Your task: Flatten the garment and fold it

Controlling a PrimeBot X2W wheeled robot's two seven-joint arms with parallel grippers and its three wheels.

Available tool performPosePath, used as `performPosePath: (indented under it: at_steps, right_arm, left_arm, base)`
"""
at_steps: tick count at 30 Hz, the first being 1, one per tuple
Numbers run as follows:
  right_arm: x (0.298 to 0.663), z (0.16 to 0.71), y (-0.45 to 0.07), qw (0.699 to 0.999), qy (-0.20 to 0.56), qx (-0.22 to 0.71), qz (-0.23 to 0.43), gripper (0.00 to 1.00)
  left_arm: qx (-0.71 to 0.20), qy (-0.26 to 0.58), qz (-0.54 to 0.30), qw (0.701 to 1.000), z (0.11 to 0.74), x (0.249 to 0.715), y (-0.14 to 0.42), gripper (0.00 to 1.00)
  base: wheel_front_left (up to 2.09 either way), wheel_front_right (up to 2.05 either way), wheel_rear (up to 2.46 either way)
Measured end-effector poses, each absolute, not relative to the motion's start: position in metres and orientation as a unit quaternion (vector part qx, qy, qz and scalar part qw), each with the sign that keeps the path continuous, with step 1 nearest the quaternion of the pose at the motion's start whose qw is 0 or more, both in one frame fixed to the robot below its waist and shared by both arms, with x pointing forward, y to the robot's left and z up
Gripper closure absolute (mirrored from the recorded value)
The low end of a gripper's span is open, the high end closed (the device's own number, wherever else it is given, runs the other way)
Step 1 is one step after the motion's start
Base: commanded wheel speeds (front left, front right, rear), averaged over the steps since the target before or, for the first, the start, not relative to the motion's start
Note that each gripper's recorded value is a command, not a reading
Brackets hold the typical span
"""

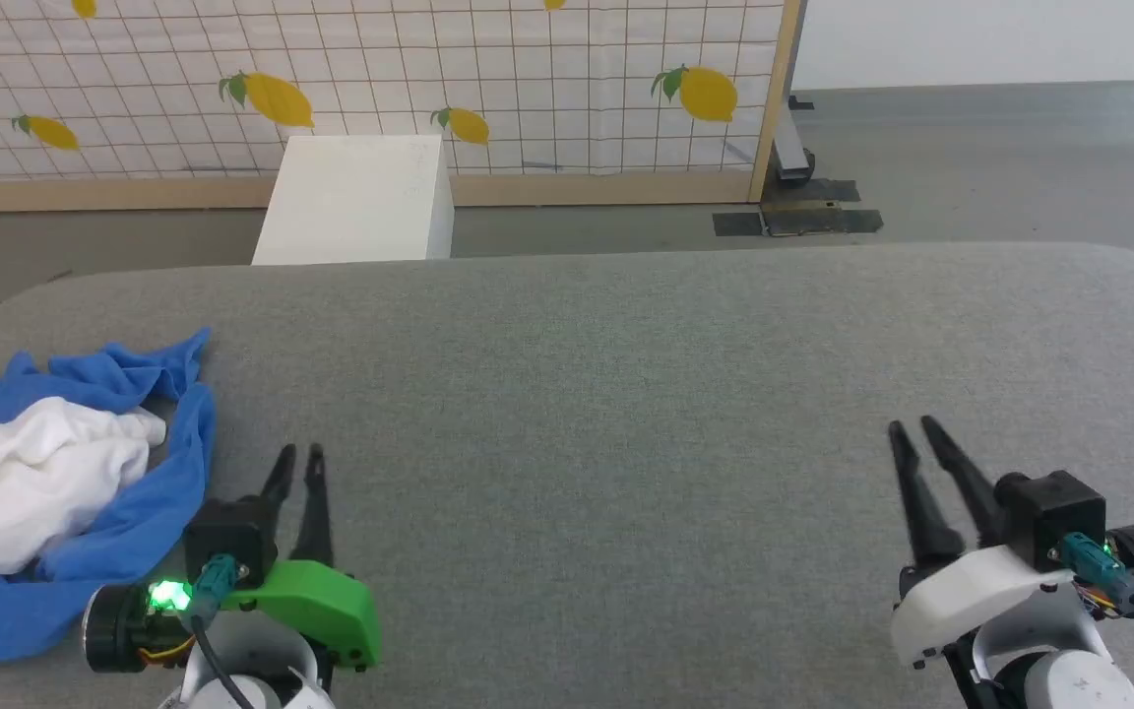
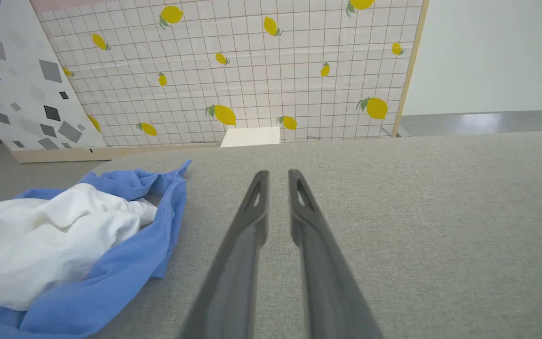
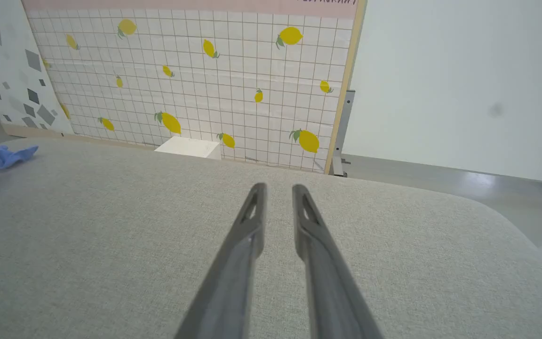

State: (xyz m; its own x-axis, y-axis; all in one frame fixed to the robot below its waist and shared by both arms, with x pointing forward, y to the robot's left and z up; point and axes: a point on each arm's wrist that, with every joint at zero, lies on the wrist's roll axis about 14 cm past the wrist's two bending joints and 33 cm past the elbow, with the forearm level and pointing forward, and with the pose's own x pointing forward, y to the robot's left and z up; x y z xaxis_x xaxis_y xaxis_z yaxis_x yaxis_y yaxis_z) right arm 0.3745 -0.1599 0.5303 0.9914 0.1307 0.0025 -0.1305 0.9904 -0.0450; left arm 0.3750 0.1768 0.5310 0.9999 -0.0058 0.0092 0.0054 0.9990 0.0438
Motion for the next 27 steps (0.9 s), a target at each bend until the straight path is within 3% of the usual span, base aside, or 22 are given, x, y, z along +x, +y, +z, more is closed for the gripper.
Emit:
performPosePath:
  at_steps: [27]
  right_arm:
    - [0.378, 0.522, -0.152, 0.997, -0.003, 0.012, 0.078, 0.0]
  left_arm:
    - [0.006, -0.014, 0.019, 1.0, 0.528, 0.367, 0.189, 0.0]
  base:
    - [0.0, 0.0, 0.0]
